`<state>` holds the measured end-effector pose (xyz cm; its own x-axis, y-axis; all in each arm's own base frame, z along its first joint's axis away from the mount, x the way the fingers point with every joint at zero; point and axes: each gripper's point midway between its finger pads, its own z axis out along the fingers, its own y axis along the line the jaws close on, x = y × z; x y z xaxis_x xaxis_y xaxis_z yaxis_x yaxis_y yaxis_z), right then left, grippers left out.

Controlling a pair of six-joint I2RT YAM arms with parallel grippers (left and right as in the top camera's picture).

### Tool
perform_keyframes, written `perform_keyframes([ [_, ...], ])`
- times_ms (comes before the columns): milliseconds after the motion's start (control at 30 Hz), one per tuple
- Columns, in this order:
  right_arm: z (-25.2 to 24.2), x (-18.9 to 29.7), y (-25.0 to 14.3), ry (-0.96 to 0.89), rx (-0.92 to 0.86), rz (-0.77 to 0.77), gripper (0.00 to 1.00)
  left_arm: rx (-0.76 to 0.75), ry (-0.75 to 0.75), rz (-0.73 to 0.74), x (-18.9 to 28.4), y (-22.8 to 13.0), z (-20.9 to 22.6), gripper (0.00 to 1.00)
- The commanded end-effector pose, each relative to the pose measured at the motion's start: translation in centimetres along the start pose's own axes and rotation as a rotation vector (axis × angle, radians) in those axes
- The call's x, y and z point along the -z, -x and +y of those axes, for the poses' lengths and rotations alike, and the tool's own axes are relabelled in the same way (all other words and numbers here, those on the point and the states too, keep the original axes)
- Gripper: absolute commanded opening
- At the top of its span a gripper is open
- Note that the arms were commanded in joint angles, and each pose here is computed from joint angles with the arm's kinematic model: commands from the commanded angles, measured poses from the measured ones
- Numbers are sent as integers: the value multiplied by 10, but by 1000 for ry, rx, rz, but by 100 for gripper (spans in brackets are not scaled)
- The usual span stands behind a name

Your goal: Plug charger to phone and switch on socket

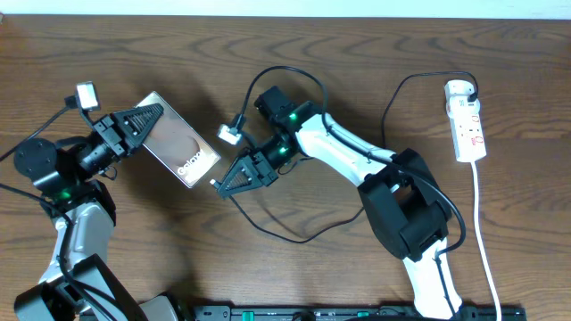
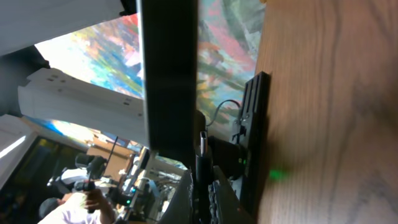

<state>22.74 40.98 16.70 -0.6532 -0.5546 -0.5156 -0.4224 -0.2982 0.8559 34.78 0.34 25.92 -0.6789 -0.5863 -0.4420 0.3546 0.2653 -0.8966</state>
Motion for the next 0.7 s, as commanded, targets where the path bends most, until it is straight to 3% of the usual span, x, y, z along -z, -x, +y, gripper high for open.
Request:
perform_keyframes([
  [0, 18, -8, 10, 42, 24, 6, 1, -56, -10, 6, -1, 3, -9, 7],
  [667, 27, -3, 17, 36, 67, -4, 1, -73, -12, 14, -1, 1, -10, 7],
])
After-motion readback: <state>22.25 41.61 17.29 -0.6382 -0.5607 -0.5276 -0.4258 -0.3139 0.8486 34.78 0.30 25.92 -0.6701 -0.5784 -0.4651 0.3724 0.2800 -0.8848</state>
